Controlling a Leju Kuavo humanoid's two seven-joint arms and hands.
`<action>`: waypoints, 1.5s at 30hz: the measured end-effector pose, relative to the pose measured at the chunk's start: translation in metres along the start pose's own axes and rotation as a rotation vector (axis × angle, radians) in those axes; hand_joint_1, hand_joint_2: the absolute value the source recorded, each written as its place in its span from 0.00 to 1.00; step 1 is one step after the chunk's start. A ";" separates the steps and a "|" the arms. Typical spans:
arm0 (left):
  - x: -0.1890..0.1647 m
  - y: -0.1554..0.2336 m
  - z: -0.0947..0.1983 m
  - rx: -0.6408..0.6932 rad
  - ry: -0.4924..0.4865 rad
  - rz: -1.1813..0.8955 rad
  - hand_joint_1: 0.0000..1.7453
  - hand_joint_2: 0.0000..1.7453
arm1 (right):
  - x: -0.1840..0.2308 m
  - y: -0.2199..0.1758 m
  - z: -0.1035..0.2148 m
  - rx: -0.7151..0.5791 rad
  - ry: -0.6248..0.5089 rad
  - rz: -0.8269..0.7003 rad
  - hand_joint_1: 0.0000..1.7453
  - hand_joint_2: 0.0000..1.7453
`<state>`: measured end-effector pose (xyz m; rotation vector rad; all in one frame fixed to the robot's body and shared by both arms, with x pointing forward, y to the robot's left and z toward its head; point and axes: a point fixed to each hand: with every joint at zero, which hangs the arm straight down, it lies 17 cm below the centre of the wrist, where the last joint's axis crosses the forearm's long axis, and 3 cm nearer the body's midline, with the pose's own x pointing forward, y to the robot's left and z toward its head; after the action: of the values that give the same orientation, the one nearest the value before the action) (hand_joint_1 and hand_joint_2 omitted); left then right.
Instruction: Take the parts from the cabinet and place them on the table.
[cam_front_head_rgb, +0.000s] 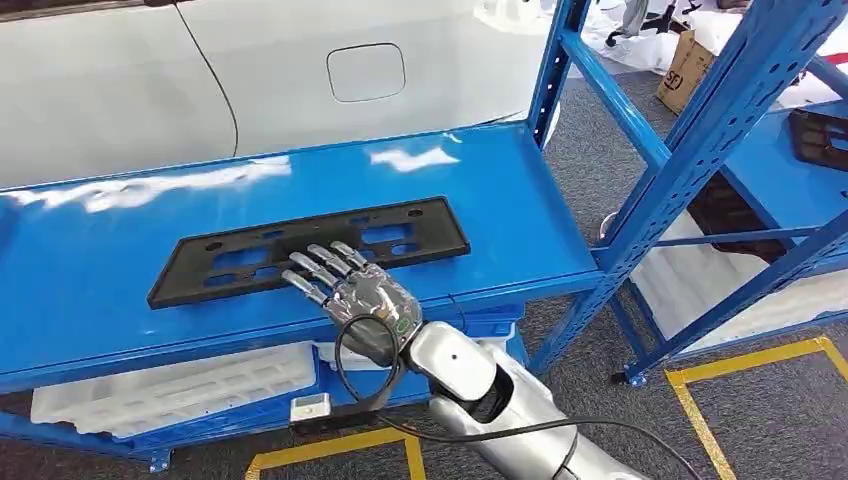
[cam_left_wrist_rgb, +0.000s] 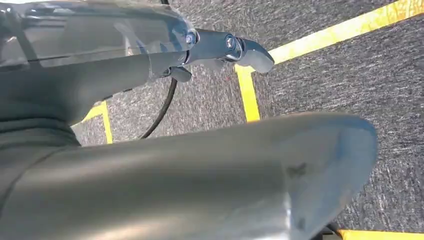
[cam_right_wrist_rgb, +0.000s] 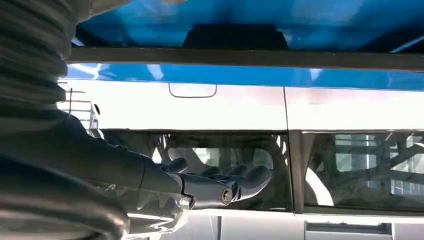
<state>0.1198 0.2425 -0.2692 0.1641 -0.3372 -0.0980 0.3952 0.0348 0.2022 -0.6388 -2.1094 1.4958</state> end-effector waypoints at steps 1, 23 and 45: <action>0.001 -0.001 0.000 -0.003 -0.002 -0.005 0.00 0.00 | -0.001 0.002 -0.003 0.005 0.005 0.004 0.00 1.00; 0.004 -0.003 0.000 -0.018 -0.011 -0.041 0.00 0.00 | -0.030 0.010 -0.017 -0.011 0.146 -0.087 0.00 1.00; 0.024 -0.009 -0.001 -0.038 -0.036 -0.086 0.00 0.00 | -0.086 0.029 -0.006 0.005 0.299 -0.114 0.00 1.00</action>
<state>0.1418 0.2309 -0.2643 0.1396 -0.3644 -0.1924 0.4689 -0.0058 0.1673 -0.6814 -1.8802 1.2576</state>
